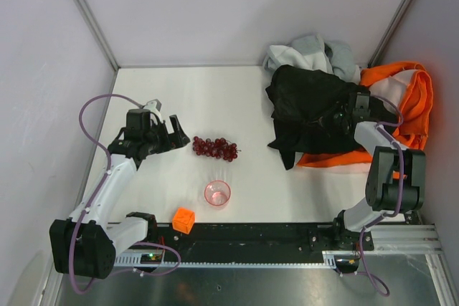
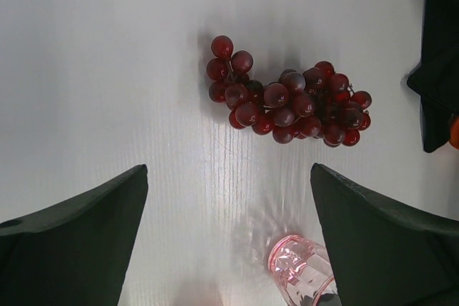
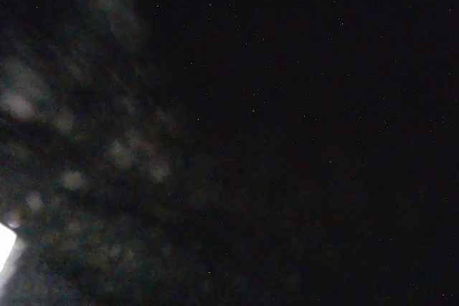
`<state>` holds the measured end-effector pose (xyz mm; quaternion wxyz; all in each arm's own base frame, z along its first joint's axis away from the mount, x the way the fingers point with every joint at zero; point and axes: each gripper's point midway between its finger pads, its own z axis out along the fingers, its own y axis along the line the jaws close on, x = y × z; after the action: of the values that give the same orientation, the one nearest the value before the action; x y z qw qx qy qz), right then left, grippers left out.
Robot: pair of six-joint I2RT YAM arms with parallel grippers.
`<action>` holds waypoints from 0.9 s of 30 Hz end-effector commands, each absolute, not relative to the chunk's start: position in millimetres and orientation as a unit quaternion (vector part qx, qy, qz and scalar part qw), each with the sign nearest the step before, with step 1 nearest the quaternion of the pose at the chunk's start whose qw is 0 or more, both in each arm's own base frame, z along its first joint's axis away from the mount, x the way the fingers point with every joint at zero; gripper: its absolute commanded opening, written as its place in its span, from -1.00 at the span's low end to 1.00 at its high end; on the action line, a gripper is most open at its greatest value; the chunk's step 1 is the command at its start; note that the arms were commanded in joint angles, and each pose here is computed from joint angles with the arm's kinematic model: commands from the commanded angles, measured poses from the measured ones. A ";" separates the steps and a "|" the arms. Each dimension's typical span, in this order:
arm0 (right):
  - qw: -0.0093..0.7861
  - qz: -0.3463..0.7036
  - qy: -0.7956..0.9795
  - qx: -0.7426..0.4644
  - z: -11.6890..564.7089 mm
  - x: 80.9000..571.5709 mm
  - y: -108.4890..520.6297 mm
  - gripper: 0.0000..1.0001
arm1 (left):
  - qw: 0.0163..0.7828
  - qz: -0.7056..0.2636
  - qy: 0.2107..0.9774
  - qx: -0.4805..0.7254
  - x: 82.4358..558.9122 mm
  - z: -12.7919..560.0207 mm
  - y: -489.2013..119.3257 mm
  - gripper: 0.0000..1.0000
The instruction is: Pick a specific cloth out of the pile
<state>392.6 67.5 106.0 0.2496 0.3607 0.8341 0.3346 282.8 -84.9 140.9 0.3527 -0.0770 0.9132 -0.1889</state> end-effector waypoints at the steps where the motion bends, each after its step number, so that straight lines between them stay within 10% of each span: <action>1: 0.311 0.372 0.812 0.324 157.1 407.8 67.7 -1.00 | 0.377 -0.198 0.902 -0.066 292.2 159.3 -86.6 0.99; 27: 0.659 -0.025 0.617 0.429 451.6 319.8 -172.3 -1.00 | 0.373 -0.208 0.902 -0.062 291.6 159.7 -90.3 0.99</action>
<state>356.3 -123.3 393.4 0.5930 0.4045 0.6913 0.0828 282.4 -86.1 141.2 0.3518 -0.0756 0.9130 -0.1921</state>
